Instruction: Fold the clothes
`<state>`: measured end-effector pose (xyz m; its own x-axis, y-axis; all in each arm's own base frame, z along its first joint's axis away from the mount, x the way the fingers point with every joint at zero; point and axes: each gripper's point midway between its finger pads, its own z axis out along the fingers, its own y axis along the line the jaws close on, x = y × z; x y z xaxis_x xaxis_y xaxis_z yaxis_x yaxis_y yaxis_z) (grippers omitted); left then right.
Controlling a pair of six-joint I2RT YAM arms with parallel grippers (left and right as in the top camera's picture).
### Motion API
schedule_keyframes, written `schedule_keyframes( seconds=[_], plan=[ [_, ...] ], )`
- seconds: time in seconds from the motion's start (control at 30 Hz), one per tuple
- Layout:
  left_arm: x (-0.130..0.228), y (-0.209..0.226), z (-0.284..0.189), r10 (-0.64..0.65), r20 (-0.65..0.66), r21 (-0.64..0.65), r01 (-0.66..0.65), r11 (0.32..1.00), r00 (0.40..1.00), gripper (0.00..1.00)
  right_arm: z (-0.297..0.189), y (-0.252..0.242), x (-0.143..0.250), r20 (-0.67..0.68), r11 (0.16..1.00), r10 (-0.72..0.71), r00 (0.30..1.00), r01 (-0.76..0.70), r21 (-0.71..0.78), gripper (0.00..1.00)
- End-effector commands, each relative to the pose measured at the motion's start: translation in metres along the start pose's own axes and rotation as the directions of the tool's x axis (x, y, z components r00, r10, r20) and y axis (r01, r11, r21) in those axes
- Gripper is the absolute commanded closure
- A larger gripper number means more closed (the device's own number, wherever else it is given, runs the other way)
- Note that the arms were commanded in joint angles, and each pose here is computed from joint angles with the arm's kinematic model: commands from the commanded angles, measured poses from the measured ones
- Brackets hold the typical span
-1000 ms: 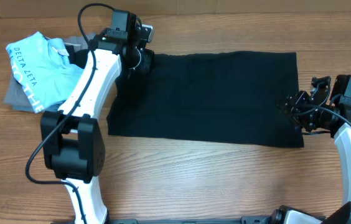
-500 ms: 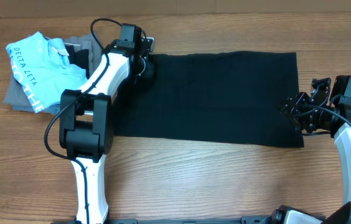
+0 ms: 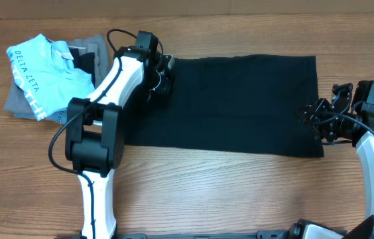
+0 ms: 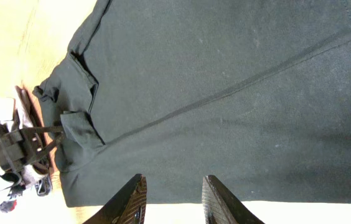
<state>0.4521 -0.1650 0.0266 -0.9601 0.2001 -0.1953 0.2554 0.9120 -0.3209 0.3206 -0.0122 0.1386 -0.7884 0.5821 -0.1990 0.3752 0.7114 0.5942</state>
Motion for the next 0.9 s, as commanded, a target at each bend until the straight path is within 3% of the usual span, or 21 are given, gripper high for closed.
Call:
schedule_keyframes(
  seconds=[0.0,0.2,0.43,0.63,0.73,0.87],
  plan=[
    [-0.001,-0.015,-0.022,0.055,0.018,-0.044,-0.054,0.998,0.998,0.96,-0.006,0.007,-0.006,0.026,1.000,-0.030,0.999,0.030,-0.006,0.67],
    [-0.004,-0.008,-0.029,0.075,0.035,-0.114,-0.071,0.991,0.997,0.96,-0.006,0.005,-0.007,0.031,1.000,-0.029,0.999,0.029,0.009,0.66],
    [-0.033,-0.028,-0.029,0.154,0.152,-0.052,-0.148,0.988,0.976,0.87,-0.006,0.005,-0.007,0.033,0.999,-0.031,0.999,0.031,0.008,0.66],
    [-0.049,-0.045,-0.027,0.195,0.216,-0.033,-0.193,0.981,0.957,0.60,-0.006,0.005,-0.007,0.033,1.000,-0.031,0.999,0.030,0.008,0.66],
    [-0.043,-0.049,-0.017,0.202,0.195,-0.026,-0.201,0.979,0.960,0.52,-0.006,0.005,-0.007,0.033,1.000,-0.031,0.999,0.030,0.008,0.66],
    [-0.036,-0.068,-0.011,0.239,0.180,0.033,-0.249,0.968,0.954,0.53,-0.006,0.005,-0.007,0.032,1.000,-0.030,0.999,0.030,0.008,0.66]
  ],
)
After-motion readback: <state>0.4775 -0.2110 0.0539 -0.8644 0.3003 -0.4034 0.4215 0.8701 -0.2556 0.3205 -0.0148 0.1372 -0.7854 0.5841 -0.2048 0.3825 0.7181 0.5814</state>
